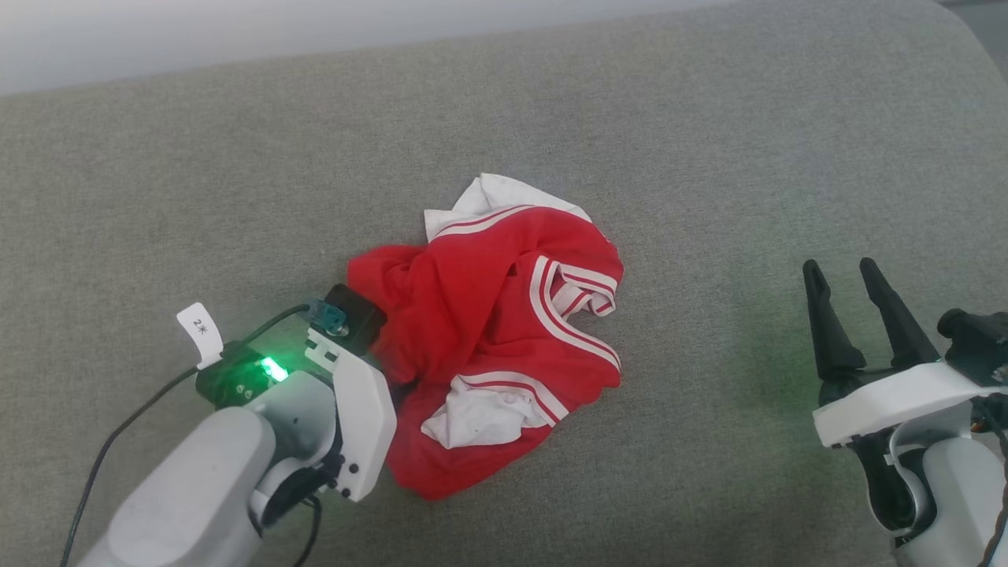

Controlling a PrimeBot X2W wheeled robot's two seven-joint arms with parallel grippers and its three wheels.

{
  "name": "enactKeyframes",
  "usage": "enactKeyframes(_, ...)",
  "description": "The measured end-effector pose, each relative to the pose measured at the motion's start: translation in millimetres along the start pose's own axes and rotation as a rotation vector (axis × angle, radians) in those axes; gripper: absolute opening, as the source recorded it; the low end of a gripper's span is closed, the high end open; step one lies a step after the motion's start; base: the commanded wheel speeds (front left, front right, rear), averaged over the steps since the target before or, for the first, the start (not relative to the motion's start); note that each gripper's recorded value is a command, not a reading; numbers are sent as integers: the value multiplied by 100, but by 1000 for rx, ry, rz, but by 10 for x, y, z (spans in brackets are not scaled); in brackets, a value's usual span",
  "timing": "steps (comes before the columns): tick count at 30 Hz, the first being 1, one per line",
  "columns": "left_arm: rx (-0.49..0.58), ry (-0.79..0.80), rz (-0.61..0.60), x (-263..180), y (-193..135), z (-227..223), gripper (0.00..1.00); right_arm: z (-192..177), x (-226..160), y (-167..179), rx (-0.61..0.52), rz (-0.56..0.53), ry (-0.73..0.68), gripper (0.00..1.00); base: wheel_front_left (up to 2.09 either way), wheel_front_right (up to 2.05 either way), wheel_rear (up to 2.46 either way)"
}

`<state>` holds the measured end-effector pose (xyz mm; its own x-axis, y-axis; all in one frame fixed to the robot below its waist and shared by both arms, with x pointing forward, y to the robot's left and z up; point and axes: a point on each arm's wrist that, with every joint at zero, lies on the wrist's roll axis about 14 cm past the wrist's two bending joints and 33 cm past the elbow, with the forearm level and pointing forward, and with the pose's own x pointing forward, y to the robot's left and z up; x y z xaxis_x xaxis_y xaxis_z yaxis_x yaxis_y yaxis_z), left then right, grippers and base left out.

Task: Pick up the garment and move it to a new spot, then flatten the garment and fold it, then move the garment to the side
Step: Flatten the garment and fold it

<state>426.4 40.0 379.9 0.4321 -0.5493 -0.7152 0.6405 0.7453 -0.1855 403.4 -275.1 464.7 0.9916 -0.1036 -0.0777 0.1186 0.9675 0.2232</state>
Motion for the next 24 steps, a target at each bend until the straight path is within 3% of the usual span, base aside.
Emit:
enactKeyframes(4, 30, -14, 17, -60, 94, 77, 0, 13, -2, -20, -2, -1, -4, 100, 0, 0, 0)
enactKeyframes(13, 162, -124, 242, -521, 907, 681, 0, 41, -9, 5, 3, 6, -15, 100, 0, 0, 0)
enactKeyframes(19, 190, -141, 290, -600, 1096, 851, 0, 50, -26, 26, 0, 14, -17, 100, 0, 0, 0)
enactKeyframes(21, 166, -119, 281, -546, 1108, 794, 37, 40, -31, 20, -1, 13, -13, 100, 0, 0, 0)
enactKeyframes(22, 155, -115, 279, -518, 1119, 771, 89, 31, -30, 22, -1, 13, -11, 100, 0, 0, 0)
enactKeyframes(23, 139, -107, 273, -483, 1124, 740, 100, 30, -23, 26, -1, 14, -11, 100, 0, 0, 0)
enactKeyframes(24, 114, -94, 270, -447, 1143, 696, 100, 30, -12, 33, 0, 16, -11, 100, 0, 0, 0)
